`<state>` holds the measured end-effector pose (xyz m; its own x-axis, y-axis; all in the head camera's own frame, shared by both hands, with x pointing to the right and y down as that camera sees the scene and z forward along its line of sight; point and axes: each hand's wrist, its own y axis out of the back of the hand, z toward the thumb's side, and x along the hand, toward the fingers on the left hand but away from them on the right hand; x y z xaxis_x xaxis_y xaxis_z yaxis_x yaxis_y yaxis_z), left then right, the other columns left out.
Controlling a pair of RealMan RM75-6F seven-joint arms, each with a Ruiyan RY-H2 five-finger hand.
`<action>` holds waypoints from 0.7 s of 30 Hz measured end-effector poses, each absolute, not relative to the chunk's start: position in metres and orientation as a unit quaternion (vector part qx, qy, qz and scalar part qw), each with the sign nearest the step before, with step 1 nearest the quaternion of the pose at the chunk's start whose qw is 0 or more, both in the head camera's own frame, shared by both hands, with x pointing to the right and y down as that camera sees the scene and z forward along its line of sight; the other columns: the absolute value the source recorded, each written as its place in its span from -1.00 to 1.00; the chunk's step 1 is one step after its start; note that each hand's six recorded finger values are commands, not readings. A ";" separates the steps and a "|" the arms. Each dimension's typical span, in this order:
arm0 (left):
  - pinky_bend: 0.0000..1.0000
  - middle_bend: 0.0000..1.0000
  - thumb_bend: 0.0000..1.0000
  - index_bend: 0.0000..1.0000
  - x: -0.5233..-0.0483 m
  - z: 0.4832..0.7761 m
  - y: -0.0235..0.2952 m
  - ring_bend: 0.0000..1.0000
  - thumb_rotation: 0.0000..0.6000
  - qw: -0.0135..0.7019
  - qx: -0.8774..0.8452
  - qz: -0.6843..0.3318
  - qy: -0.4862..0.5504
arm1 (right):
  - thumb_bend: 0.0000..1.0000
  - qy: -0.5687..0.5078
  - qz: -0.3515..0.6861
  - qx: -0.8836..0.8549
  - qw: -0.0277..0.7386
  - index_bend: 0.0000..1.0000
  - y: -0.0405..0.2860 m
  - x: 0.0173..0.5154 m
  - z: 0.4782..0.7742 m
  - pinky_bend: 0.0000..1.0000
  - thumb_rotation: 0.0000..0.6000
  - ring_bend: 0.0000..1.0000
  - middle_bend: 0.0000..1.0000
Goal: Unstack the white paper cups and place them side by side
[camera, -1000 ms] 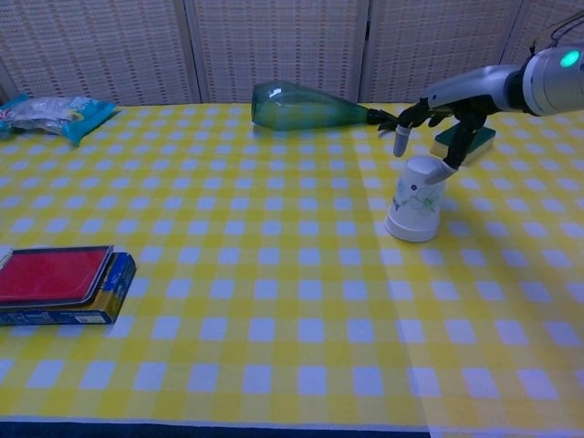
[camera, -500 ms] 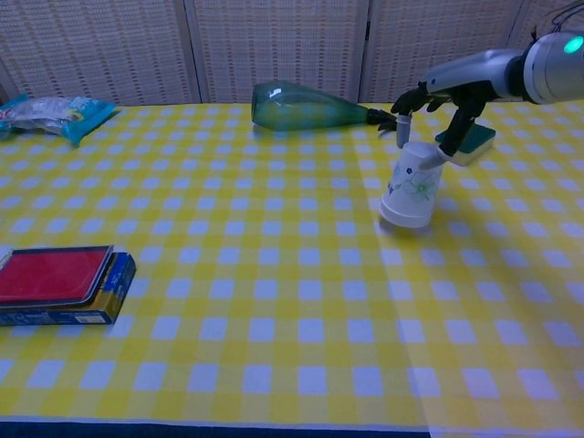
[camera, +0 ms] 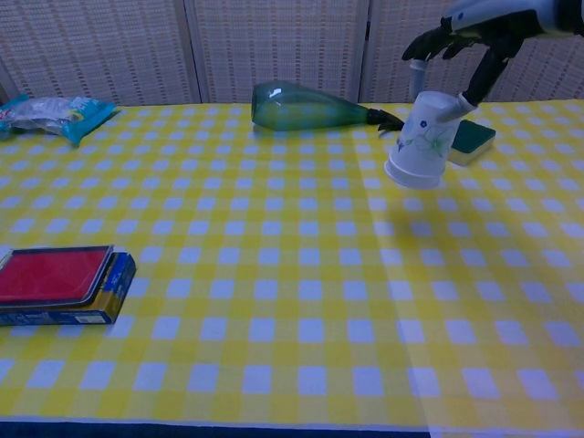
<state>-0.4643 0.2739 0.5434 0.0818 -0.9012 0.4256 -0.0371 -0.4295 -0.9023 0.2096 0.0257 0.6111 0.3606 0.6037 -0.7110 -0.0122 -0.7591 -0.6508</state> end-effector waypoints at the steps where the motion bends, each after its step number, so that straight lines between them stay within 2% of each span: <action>1: -0.59 -1.00 -0.24 -1.00 -0.464 0.544 0.274 -0.90 1.00 0.382 -0.629 -0.566 0.373 | -0.47 -0.189 0.534 -0.772 0.289 -0.14 0.027 0.210 0.614 -1.00 1.00 -1.00 -0.96; 7: -0.59 -1.00 -0.24 -1.00 -0.464 0.545 0.274 -0.90 1.00 0.381 -0.629 -0.566 0.371 | -0.47 -0.162 0.553 -0.770 0.275 -0.14 0.040 0.212 0.651 -1.00 1.00 -1.00 -0.96; 10: -0.59 -1.00 -0.24 -1.00 -0.465 0.543 0.274 -0.90 1.00 0.382 -0.628 -0.565 0.374 | -0.47 -0.163 0.551 -0.771 0.273 -0.14 0.041 0.209 0.656 -1.00 1.00 -1.00 -0.96; 14: -0.59 -1.00 -0.24 -1.00 -0.465 0.545 0.273 -0.90 1.00 0.381 -0.629 -0.566 0.373 | -0.47 -0.176 0.539 -0.773 0.283 -0.14 0.033 0.206 0.636 -1.00 1.00 -1.00 -0.96; 21: -0.59 -1.00 -0.24 -1.00 -0.463 0.547 0.273 -0.90 1.00 0.380 -0.629 -0.568 0.370 | -0.47 -0.214 0.509 -0.775 0.307 -0.14 0.011 0.198 0.578 -1.00 1.00 -1.00 -0.96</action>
<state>-0.4630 0.2727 0.5474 0.0812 -0.8977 0.4330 -0.0337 -0.4366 -0.8990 0.1981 0.0109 0.5777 0.3897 0.6446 -0.6578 0.0201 -0.7200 -0.6937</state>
